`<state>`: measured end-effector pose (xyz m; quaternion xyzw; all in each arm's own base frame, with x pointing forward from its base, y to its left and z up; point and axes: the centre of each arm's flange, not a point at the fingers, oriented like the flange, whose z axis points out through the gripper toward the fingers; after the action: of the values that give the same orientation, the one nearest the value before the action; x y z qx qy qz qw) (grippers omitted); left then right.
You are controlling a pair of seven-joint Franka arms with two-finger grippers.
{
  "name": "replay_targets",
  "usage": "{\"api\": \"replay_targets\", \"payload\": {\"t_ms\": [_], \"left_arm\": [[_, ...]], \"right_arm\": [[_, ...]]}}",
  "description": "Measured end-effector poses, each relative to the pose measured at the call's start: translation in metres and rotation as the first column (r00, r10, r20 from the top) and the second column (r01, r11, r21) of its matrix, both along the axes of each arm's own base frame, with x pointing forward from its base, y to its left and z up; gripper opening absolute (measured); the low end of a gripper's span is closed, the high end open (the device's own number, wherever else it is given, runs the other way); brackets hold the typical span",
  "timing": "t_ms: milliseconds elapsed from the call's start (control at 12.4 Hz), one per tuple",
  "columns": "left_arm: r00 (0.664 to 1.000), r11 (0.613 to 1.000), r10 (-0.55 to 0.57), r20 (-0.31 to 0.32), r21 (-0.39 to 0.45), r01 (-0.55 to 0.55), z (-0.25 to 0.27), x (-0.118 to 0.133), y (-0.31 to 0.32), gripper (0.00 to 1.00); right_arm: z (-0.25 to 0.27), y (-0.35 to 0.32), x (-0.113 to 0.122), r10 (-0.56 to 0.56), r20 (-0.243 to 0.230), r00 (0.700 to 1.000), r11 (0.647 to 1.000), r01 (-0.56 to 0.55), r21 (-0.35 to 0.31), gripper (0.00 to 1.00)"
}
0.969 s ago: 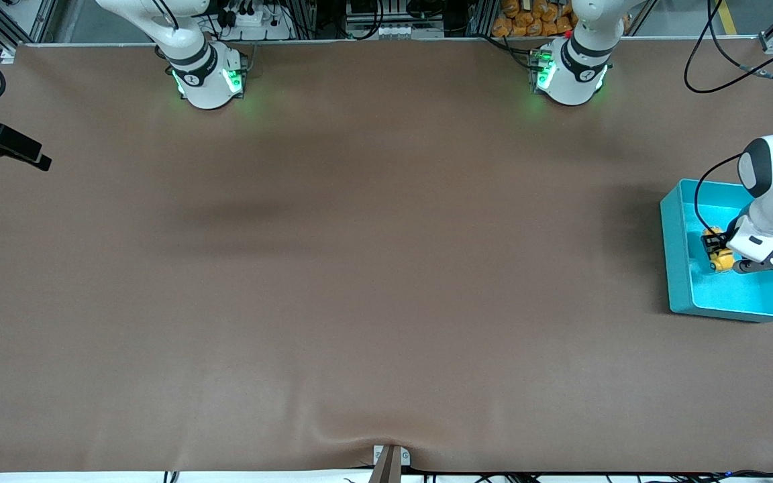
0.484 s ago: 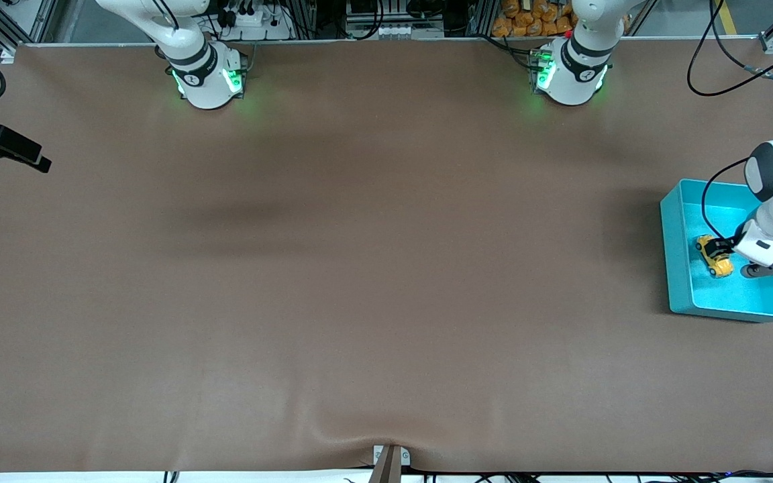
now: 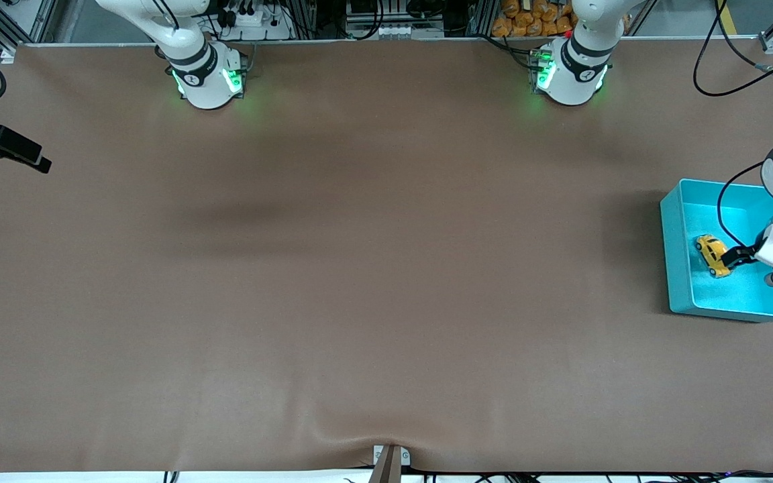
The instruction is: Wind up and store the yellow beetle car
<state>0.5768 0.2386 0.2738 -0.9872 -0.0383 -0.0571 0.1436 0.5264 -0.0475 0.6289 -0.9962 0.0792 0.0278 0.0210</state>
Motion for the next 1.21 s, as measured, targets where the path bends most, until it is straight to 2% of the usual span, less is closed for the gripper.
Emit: {"api": "replay_targets", "payload": {"t_ms": [161,404,565,726,969,1211], "left_arm": [[1.000,1.000,-0.022,0.004,0.014,0.022,0.027,0.007,-0.019,1.00],[0.996,0.995,-0.083,-0.030,0.049,0.085,0.093,0.016,-0.082,1.00],[0.997,0.996,-0.070,-0.024,-0.060,0.069,0.154,0.014,-0.140,1.00],[0.994,0.983,-0.103,-0.043,-0.160,0.095,0.227,0.004,-0.172,1.00],[0.987,0.976,-0.134,-0.092,-0.186,0.116,0.328,-0.013,-0.197,1.00],[0.979,0.970,-0.179,-0.094,-0.184,0.159,0.383,-0.028,-0.230,1.00]], "right_arm": [[0.000,0.005,0.000,0.010,0.000,1.000,1.000,-0.010,-0.001,1.00],[0.002,0.017,0.001,0.031,0.004,0.999,1.000,-0.031,-0.002,1.00],[0.002,0.024,0.002,0.045,0.005,0.999,0.999,-0.045,-0.003,1.00],[0.002,0.029,0.002,0.054,0.003,0.999,0.999,-0.054,-0.003,1.00],[0.002,0.038,0.002,0.071,0.001,0.997,0.997,-0.071,-0.003,1.00],[0.003,0.041,0.002,0.077,0.002,0.997,0.997,-0.077,-0.003,1.00]]}}
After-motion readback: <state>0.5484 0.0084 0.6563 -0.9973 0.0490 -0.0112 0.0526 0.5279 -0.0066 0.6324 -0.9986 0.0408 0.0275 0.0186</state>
